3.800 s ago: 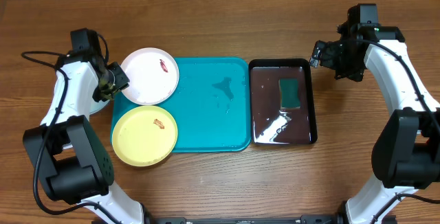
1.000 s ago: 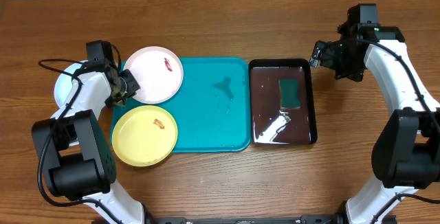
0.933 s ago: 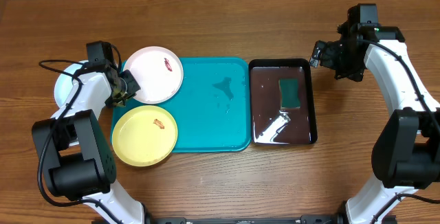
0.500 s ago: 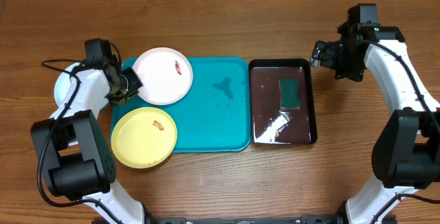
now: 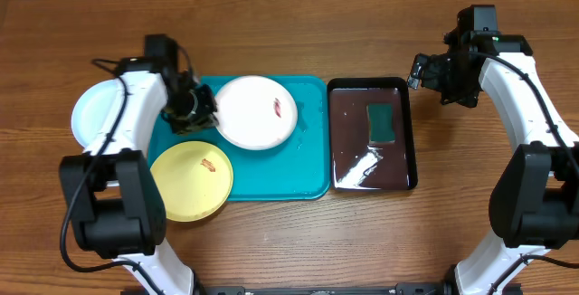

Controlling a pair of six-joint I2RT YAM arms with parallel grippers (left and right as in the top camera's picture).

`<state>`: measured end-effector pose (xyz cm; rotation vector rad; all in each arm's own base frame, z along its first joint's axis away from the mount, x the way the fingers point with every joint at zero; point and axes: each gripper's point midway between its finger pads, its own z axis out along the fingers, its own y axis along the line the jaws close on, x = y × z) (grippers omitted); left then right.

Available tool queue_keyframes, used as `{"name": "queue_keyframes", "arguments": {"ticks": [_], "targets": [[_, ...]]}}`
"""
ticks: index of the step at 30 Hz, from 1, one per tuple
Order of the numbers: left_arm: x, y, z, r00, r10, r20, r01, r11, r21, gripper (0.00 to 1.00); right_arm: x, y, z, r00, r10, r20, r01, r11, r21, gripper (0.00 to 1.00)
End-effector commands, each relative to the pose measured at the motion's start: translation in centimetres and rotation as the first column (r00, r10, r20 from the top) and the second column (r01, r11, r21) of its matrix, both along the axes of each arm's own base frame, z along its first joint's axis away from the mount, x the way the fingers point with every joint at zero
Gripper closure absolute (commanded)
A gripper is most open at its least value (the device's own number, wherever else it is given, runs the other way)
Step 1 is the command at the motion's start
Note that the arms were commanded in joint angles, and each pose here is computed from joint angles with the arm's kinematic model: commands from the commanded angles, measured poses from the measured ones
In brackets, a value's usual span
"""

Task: Clean dirty plates on tray and stack at the side
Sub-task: 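Slide the pink plate right to the teal tray's center with left gripper, then move the right gripper down over the sponge in the black tray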

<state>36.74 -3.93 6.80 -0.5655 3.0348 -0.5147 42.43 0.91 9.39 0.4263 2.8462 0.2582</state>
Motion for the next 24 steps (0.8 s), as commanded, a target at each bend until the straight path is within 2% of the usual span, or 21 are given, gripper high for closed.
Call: {"name": "queue_keyframes", "arguments": {"ticks": [1, 5, 10, 17, 18, 20, 22, 24], "targets": [[-0.8, -1.6, -0.5, 0.996, -0.081, -0.025, 0.082, 0.996, 0.042, 0.96, 0.5, 0.0, 0.6, 1.0, -0.003, 0.021, 0.003, 1.0, 0.005, 0.0], [-1.5, -3.7, -0.9, 0.991, -0.127, -0.039, 0.129, 0.99, 0.052, 0.96, 0.5, 0.0, 0.6, 1.0, -0.004, 0.021, 0.004, 1.0, 0.005, 0.0], [-2.6, -4.4, -1.9, 0.992, -0.1, -0.081, 0.109, 0.987, 0.114, 0.96, 0.5, 0.0, 0.6, 1.0, -0.004, 0.021, 0.004, 1.0, 0.005, 0.0], [-3.9, -5.1, -3.7, 0.989, -0.104, -0.105, 0.116, 0.986, 0.121, 0.95, 0.5, 0.0, 0.6, 1.0, -0.004, 0.021, 0.004, 1.0, 0.005, 0.0], [-4.0, -5.1, -3.7, 0.988, -0.104, -0.11, 0.117, 0.986, 0.121, 0.86, 0.5, 0.0, 0.6, 1.0, -0.003, 0.021, 0.003, 1.0, 0.005, 0.0], [-4.0, -5.0, -3.8, 0.989, -0.103, -0.109, 0.116, 0.985, 0.124, 0.59, 0.5, 0.0, 0.6, 1.0, -0.003, 0.021, 0.003, 1.0, 0.005, 0.0], [-3.4, -4.8, -3.8, 0.991, -0.105, -0.086, 0.115, 0.986, 0.123, 0.54, 0.5, 0.0, 0.6, 1.0, -0.003, 0.021, 0.003, 1.0, 0.005, 0.0], [-2.7, -4.6, -3.6, 0.993, -0.105, -0.06, 0.112, 0.986, 0.121, 0.55, 0.5, 0.0, 0.6, 1.0, -0.003, 0.021, 0.003, 1.0, 0.005, 0.0]]}}
